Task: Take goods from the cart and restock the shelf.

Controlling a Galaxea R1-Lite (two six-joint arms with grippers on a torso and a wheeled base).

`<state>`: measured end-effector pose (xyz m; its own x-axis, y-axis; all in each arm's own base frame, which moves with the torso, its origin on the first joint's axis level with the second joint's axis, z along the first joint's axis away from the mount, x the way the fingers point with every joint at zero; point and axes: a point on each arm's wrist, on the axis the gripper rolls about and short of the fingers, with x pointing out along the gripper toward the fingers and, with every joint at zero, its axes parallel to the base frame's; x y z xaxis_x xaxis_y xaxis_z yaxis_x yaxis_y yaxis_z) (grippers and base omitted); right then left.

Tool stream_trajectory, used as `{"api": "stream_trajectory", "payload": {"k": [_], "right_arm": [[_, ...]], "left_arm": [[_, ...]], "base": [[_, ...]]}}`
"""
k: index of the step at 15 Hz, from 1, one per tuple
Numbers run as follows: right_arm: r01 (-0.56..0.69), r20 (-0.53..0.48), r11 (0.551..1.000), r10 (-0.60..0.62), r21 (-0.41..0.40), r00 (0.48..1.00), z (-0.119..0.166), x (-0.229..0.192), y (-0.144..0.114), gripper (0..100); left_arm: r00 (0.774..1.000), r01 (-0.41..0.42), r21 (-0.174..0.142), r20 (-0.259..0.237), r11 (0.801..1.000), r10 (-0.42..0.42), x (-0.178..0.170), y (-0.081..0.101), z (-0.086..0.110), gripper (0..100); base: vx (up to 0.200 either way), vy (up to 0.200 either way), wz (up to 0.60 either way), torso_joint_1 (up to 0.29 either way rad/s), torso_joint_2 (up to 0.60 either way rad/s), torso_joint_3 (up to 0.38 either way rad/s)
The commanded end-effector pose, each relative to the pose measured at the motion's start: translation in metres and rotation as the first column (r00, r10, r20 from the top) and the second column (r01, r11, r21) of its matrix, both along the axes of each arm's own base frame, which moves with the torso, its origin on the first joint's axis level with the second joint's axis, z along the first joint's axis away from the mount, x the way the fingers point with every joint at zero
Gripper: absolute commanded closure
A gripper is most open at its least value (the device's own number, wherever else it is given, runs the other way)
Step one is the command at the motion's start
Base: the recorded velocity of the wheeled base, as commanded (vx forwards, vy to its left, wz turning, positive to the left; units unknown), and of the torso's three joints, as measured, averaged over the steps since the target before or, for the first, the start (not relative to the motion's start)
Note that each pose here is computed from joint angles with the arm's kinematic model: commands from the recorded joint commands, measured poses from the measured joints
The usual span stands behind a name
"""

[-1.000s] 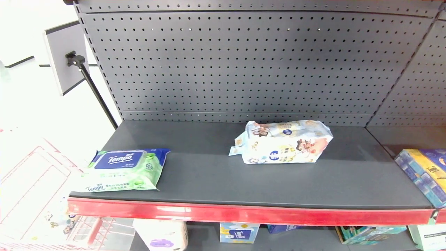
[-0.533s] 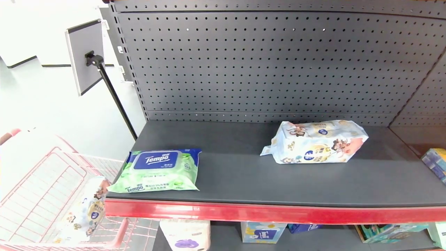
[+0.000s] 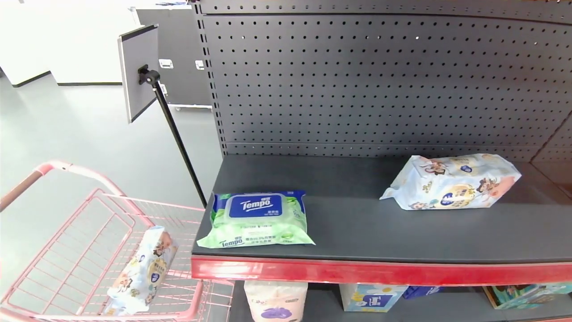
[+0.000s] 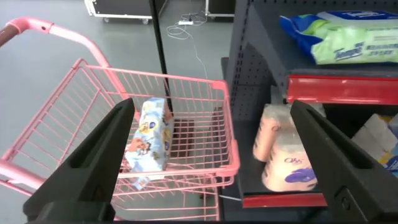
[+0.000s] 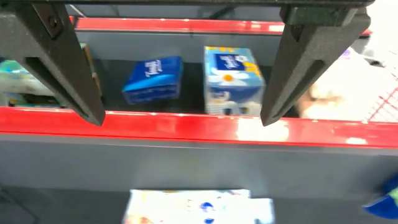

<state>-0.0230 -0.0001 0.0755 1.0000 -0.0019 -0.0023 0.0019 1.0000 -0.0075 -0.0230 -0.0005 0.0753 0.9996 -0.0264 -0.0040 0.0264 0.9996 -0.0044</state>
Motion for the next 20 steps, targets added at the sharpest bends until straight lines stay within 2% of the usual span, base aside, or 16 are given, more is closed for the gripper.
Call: {"api": "stream_trajectory", "payload": {"k": [1,13,20], "right_arm": [[0.000,0.001,1.000,0.000,0.000,1.000,0.0003,-0.0001,0.0000,0],[0.000,-0.001,1.000,0.000,0.001,1.000,-0.0001,0.0001,0.0000,0],[0.001,-0.002,1.000,-0.001,0.000,1.000,-0.0002,0.0001,0.0000,0]], "left_arm": [[1.000,0.000,0.000,-0.001,1.000,0.000,0.0001,0.0000,0.0000,0],[1.000,0.000,0.000,-0.001,1.000,0.000,0.0001,0.0000,0.0000,0],[1.000,0.000,0.000,-0.001,1.000,0.000,0.0001,0.0000,0.0000,0]], "base": [[0.000,0.200,0.00,0.002,0.00,0.002],[0.000,0.200,0.00,0.004,0.00,0.002],[0.000,0.000,0.00,-0.048,0.11,0.066]]}}
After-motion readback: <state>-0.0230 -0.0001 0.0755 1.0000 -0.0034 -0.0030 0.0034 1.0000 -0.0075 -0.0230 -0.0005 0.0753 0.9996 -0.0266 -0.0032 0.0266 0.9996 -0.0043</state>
